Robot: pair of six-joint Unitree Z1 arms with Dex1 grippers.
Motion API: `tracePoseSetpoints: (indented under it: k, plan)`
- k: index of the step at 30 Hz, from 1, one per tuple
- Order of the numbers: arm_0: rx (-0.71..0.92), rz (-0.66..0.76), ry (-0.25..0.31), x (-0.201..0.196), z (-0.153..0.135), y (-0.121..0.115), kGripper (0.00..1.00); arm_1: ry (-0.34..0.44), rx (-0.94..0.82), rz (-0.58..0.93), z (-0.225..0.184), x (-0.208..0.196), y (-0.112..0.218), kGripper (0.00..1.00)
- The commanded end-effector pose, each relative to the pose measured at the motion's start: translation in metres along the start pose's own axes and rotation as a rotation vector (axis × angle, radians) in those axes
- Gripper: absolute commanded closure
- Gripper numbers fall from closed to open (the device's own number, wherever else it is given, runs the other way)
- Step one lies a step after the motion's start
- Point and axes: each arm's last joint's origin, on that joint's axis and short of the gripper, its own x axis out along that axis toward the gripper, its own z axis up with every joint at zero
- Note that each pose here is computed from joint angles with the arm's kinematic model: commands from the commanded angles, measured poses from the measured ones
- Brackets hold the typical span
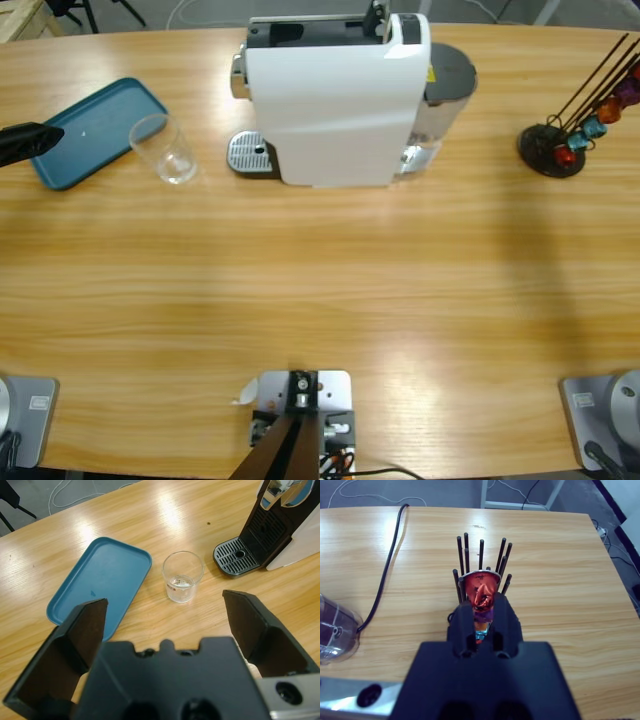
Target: Pour coffee
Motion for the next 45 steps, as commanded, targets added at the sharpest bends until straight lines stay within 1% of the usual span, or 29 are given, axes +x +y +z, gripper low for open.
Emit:
tracePoseSetpoints:
  k: [1,8,12,14,18,20,22,23,25,27,28,30,33,35,40,45]
  plan:
    - [0.026,0.011,0.056,0.009,-0.009,-0.002,0.009,-0.016,0.019,-0.023,0.003,-0.002,-0.004,1.0]
    - [0.026,0.011,0.056,0.009,-0.009,-0.002,0.009,-0.109,0.036,-0.013,0.037,-0.023,-0.008,1.0]
    - [0.026,0.011,0.056,0.009,-0.009,-0.002,0.009,-0.133,0.022,-0.009,0.052,-0.032,-0.009,1.0]
    - [0.026,0.011,0.056,0.009,-0.009,-0.002,0.009,-0.139,-0.005,0.002,0.053,-0.039,-0.011,1.0]
    - [0.023,0.011,0.052,0.009,-0.009,-0.002,0.009,-0.159,-0.081,0.074,0.047,-0.068,-0.015,1.0]
    - [0.023,0.011,0.049,0.008,-0.009,-0.002,0.009,-0.193,-0.12,0.194,0.042,-0.094,-0.013,1.0]
    - [0.022,0.011,0.048,0.008,-0.009,-0.002,0.009,-0.225,-0.186,0.351,0.036,-0.121,-0.01,1.0]
    - [0.022,0.011,0.047,0.008,-0.009,-0.002,0.009,-0.263,-0.204,0.457,0.032,-0.136,-0.01,1.0]
    - [0.02,0.01,0.046,0.008,-0.009,-0.002,0.009,-0.31,-0.23,0.644,0.028,-0.153,-0.006,1.0]
    - [0.016,0.011,0.046,0.008,-0.009,-0.002,0.009,-0.323,-0.243,0.795,0.028,-0.159,0.0,1.0]
    - [0.012,0.011,0.046,0.008,-0.009,-0.002,0.009,-0.317,-0.244,0.867,0.03,-0.158,0.005,1.0]
    - [0.011,0.009,0.048,0.008,-0.009,-0.002,0.005,-0.312,-0.223,0.957,0.038,-0.152,0.016,1.0]
    - [0.008,0.009,0.048,0.008,-0.009,-0.002,0.004,-0.299,-0.211,1.037,0.052,-0.134,0.038,1.0]
    - [0.008,0.01,0.048,0.008,-0.009,-0.002,0.004,-0.274,-0.223,1.081,0.064,-0.115,0.059,1.0]
    - [0.009,0.011,0.049,0.008,-0.009,-0.002,0.004,-0.159,-0.276,1.173,0.094,-0.063,0.126,1.0]
    - [0.01,0.012,0.053,0.009,-0.009,-0.002,0.004,-0.063,-0.332,1.248,0.101,-0.018,0.184,1.0]
